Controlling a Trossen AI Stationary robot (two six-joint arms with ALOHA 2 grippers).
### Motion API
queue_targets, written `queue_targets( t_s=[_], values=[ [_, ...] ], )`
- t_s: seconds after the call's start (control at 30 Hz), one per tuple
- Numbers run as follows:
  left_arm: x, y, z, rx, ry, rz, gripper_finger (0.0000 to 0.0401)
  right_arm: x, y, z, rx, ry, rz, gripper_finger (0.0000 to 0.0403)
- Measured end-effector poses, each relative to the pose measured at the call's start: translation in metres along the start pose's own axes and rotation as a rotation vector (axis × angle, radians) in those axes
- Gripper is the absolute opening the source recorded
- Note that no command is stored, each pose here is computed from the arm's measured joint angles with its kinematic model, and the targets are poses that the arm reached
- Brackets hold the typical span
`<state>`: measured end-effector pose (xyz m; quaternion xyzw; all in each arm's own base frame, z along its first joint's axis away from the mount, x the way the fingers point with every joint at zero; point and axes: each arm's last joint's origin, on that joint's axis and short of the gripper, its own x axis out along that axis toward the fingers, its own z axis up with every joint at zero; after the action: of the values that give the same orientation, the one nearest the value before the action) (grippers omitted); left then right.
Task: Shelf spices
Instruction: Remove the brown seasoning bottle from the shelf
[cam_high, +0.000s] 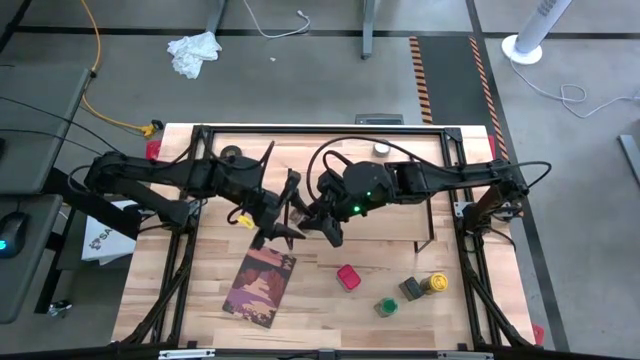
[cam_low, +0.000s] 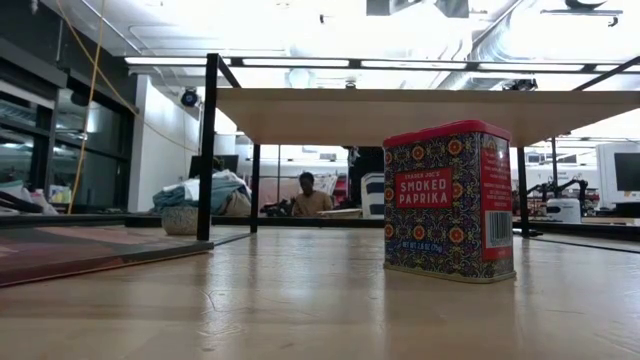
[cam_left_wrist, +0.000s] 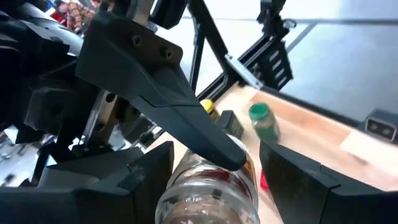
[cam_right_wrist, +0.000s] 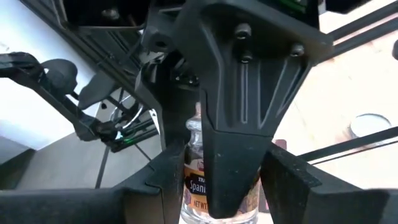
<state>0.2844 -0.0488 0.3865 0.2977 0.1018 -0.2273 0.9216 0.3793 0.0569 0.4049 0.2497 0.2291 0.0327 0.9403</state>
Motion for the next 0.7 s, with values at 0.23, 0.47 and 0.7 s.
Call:
queue_targets(
  t_s=[0.23, 0.47, 0.7],
  values=[
    [-0.0019, 0.0046, -0.0041, -0.033, -0.003, -0.012, 0.0235, 0.0, -0.0006, 0.001, -0.011, -0.006, 0.002, 0.016],
    [-0.0011, 0.004, -0.0042, -0.038, -0.012, -0.03, 0.0235, -0.0002, -0.0005, 0.0014, -0.024, -0.008, 0.005, 0.0158],
    [-0.0022, 0.0041, -0.0036, -0.061, -0.017, -0.029, 0.0209, -0.0002, -0.0002, 0.0016, -0.023, -0.003, 0.02, 0.0158]
  ],
)
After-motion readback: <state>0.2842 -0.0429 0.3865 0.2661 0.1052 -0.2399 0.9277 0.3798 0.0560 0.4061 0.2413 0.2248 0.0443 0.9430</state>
